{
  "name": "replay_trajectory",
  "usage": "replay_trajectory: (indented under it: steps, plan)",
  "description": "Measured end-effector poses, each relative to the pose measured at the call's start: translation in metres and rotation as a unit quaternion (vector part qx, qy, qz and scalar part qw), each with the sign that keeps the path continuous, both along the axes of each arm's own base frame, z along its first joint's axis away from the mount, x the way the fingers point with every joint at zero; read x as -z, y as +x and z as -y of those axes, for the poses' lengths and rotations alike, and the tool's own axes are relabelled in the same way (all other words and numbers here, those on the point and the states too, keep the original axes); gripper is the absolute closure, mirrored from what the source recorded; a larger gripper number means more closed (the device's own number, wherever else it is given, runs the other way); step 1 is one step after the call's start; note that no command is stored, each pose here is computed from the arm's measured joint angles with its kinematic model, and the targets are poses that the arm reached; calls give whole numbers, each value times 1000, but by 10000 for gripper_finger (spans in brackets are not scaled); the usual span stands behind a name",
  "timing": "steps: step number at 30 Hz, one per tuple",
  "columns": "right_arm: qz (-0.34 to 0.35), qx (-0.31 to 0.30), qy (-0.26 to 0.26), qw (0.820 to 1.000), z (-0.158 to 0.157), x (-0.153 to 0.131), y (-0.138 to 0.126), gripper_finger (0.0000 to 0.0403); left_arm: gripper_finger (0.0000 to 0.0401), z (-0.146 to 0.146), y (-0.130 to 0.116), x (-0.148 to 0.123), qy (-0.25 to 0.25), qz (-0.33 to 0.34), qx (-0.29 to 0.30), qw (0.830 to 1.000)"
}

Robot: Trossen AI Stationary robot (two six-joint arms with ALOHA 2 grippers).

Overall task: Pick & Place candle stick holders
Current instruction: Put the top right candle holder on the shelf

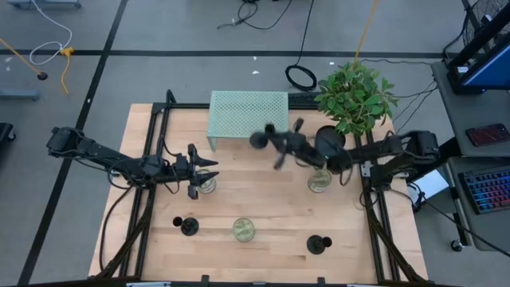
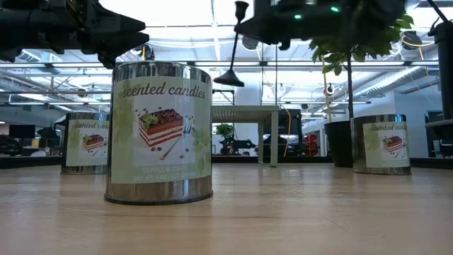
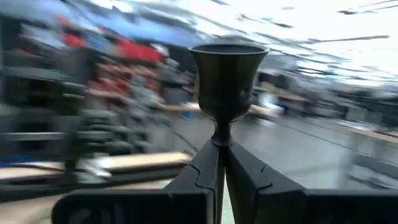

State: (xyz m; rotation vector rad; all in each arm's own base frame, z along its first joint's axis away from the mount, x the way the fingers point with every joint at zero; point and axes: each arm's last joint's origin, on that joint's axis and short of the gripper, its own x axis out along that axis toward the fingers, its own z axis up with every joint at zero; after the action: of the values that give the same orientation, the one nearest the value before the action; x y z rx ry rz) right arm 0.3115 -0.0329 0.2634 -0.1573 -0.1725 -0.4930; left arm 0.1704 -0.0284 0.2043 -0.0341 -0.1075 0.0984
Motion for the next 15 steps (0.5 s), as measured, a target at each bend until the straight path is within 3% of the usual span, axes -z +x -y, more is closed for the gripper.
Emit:
replay_trajectory:
  steps: [5,15]
  plan:
    - [-34,60,21,997,30,-19,11,395,238,0,0,1,4,-7,0,1000]
    - [-10,137,59,989,84,-19,-4,395,238,0,0,3,2,-17,0,1000]
